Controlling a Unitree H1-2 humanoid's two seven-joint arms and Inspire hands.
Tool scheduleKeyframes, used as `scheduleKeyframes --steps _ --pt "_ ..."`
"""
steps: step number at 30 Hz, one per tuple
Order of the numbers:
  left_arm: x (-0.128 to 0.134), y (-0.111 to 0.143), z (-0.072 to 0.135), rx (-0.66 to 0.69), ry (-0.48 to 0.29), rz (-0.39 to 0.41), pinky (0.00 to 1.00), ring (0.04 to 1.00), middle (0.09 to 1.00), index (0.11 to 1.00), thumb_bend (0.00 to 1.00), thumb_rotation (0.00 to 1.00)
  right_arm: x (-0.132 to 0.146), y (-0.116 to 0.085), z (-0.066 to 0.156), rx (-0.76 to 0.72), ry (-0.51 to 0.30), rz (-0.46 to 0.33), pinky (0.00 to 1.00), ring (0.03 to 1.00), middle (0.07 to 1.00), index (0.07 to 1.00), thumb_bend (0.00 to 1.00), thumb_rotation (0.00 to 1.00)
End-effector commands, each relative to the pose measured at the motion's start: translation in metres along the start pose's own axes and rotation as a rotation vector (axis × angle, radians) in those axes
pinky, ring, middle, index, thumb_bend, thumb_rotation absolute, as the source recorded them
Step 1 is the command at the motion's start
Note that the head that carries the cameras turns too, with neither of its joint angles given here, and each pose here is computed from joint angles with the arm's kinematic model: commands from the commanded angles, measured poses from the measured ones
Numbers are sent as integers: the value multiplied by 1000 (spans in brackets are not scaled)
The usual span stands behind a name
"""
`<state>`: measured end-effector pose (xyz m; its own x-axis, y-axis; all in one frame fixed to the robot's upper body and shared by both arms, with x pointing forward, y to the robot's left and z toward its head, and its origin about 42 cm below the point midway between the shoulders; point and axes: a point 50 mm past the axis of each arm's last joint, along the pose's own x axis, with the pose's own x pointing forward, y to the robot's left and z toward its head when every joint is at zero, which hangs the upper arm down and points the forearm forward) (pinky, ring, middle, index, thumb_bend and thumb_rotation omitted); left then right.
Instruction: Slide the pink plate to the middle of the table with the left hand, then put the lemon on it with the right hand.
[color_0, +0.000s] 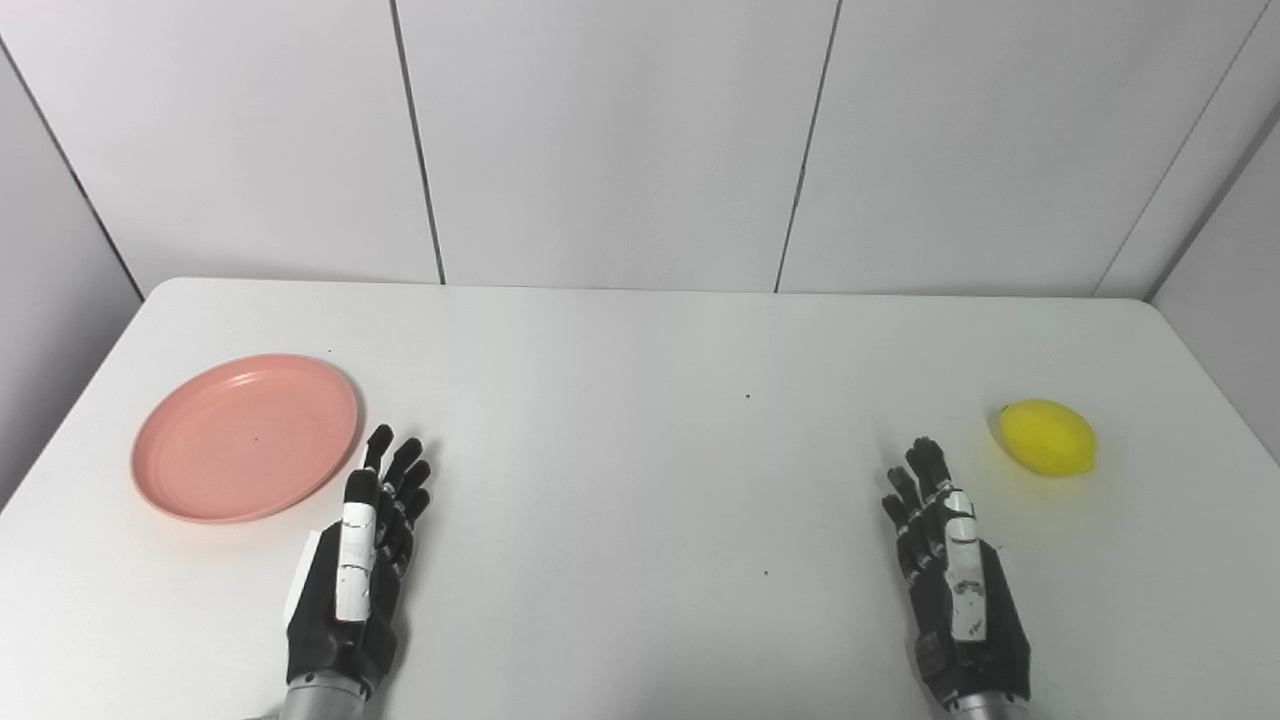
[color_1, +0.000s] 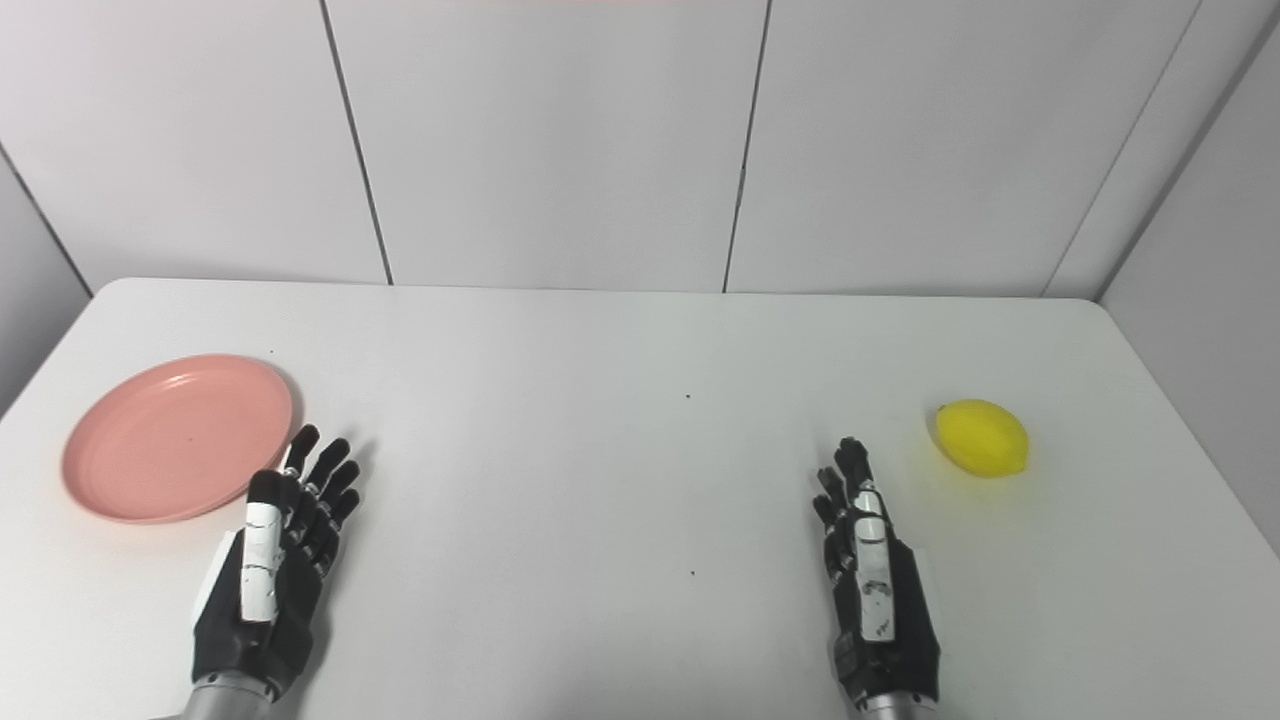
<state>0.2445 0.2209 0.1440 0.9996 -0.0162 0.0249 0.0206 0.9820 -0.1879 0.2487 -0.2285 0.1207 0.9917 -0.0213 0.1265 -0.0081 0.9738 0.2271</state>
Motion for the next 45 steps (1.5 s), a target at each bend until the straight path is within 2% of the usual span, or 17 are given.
scheduleKeyframes --steps 1,32,45 --pt "-4 5 7 39 -29 -13 996 967 965 996 876 950 7 1 9 -5 -29 14 1000 987 1000 965 723 930" --pt "-1 10 7 33 -18 -11 1000 972 969 997 874 945 8 4 5 -1 -36 17 1000 970 980 960 685 922" --pt "-1 12 9 32 -20 -10 1000 978 971 996 867 938 8 8 6 -9 -36 6 993 967 976 955 705 916"
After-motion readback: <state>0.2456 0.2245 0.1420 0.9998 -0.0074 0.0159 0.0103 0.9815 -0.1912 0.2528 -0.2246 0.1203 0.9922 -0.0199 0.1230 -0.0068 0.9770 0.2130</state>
